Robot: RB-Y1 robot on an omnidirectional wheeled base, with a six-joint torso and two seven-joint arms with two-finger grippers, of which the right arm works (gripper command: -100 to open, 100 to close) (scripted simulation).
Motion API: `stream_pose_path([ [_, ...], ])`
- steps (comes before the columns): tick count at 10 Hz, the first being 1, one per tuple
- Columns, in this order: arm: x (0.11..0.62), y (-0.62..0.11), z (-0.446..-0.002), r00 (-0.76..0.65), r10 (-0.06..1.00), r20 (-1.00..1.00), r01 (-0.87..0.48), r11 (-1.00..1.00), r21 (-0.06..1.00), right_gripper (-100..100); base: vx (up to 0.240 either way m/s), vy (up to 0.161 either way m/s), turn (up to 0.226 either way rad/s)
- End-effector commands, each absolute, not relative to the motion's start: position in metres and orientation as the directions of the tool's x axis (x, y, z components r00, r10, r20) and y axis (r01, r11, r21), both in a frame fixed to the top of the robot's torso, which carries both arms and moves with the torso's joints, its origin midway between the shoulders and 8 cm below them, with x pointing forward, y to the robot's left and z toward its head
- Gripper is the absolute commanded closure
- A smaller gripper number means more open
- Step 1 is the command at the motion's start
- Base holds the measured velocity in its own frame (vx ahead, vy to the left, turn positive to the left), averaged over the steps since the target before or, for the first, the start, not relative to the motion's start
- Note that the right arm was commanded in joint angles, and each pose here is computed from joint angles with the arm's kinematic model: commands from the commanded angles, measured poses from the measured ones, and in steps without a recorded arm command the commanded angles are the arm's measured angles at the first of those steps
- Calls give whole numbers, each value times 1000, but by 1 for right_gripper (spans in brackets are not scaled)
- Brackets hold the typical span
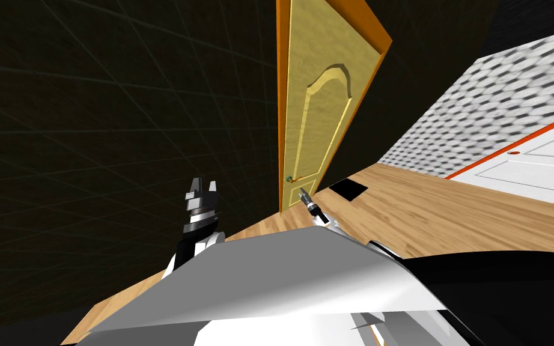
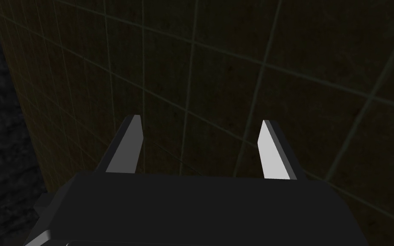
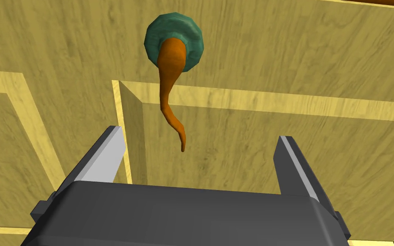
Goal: Pull the door open
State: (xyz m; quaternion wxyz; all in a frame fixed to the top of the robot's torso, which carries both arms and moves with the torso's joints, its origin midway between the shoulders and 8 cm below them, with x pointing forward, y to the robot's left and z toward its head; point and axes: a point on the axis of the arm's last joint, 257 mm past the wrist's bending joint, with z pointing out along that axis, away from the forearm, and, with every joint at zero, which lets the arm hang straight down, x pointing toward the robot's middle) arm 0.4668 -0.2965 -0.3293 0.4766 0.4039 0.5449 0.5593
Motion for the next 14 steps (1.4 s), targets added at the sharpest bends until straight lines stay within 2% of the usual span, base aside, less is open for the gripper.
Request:
stream_pose_path([
  [1, 468, -303, -335, -219, 973, -74, -79, 58, 995, -100, 40, -80, 96],
  [9, 468, -329, -353, -212, 972, -102, -27, 98, 995, -100, 32, -66, 86],
  [14, 448, -404, -356, -92, 991, -98, -11, 97, 995, -100, 152, 78, 240],
])
